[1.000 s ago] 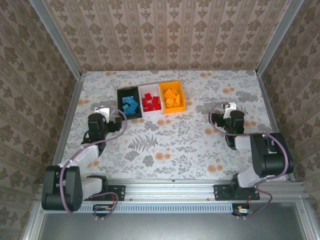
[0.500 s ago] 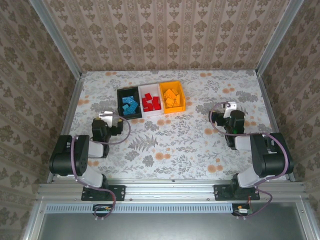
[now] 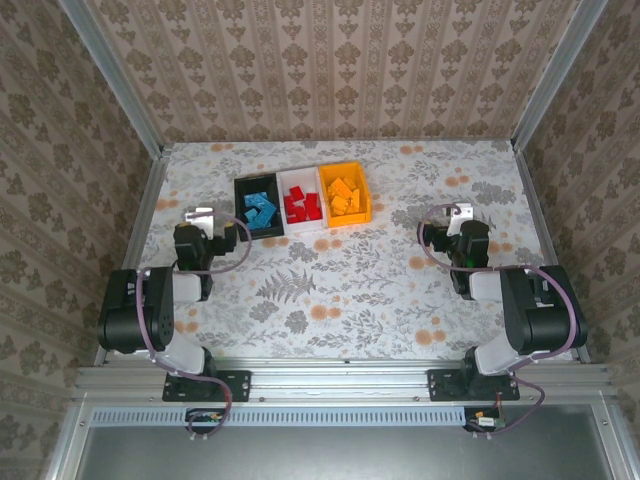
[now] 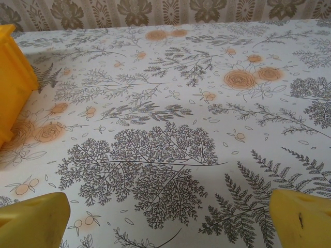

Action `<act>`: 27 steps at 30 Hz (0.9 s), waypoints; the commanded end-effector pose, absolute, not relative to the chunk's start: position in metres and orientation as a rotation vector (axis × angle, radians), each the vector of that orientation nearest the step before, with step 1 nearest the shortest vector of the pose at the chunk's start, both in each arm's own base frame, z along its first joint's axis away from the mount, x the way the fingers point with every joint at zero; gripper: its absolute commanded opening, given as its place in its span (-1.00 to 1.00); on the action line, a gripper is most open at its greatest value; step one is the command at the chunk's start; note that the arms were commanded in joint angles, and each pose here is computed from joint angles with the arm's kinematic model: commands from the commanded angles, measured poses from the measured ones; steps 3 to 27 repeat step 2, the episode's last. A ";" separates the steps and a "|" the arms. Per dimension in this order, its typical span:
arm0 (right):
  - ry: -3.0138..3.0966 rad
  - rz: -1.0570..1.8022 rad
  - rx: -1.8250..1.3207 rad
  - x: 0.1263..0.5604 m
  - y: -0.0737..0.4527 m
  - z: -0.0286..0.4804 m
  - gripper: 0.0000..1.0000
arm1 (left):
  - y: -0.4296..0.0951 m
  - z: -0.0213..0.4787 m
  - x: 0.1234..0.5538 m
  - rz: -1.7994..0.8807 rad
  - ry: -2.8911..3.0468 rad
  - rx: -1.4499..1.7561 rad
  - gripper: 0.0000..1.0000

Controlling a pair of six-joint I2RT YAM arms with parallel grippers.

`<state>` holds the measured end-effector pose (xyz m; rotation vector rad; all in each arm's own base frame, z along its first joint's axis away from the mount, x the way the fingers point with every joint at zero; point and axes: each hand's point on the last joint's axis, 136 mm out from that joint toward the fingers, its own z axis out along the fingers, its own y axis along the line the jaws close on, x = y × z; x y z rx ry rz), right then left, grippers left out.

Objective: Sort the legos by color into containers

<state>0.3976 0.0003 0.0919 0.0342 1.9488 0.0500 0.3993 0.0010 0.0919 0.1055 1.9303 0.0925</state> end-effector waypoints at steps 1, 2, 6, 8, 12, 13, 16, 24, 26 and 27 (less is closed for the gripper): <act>1.922 0.042 0.015 0.400 0.002 0.097 1.00 | -0.003 0.094 0.400 0.068 1.926 0.099 1.00; 1.921 0.042 0.015 0.400 0.003 0.098 1.00 | -0.003 0.095 0.400 0.068 1.924 0.099 1.00; 1.921 0.042 0.015 0.400 0.003 0.098 1.00 | -0.003 0.095 0.400 0.068 1.924 0.099 1.00; 1.921 0.042 0.015 0.400 0.003 0.098 1.00 | -0.003 0.095 0.400 0.068 1.924 0.099 1.00; 1.921 0.042 0.015 0.400 0.003 0.098 1.00 | -0.003 0.095 0.400 0.068 1.924 0.099 1.00; 1.921 0.042 0.015 0.400 0.003 0.098 1.00 | -0.003 0.095 0.400 0.068 1.924 0.099 1.00; 1.921 0.042 0.015 0.400 0.003 0.098 1.00 | -0.003 0.095 0.400 0.068 1.924 0.099 1.00; 1.921 0.042 0.015 0.400 0.003 0.098 1.00 | -0.003 0.095 0.400 0.068 1.924 0.099 1.00; 1.921 0.042 0.015 0.400 0.003 0.098 1.00 | -0.003 0.095 0.400 0.068 1.924 0.099 1.00; 1.921 0.042 0.015 0.400 0.003 0.098 1.00 | -0.003 0.095 0.400 0.068 1.924 0.099 1.00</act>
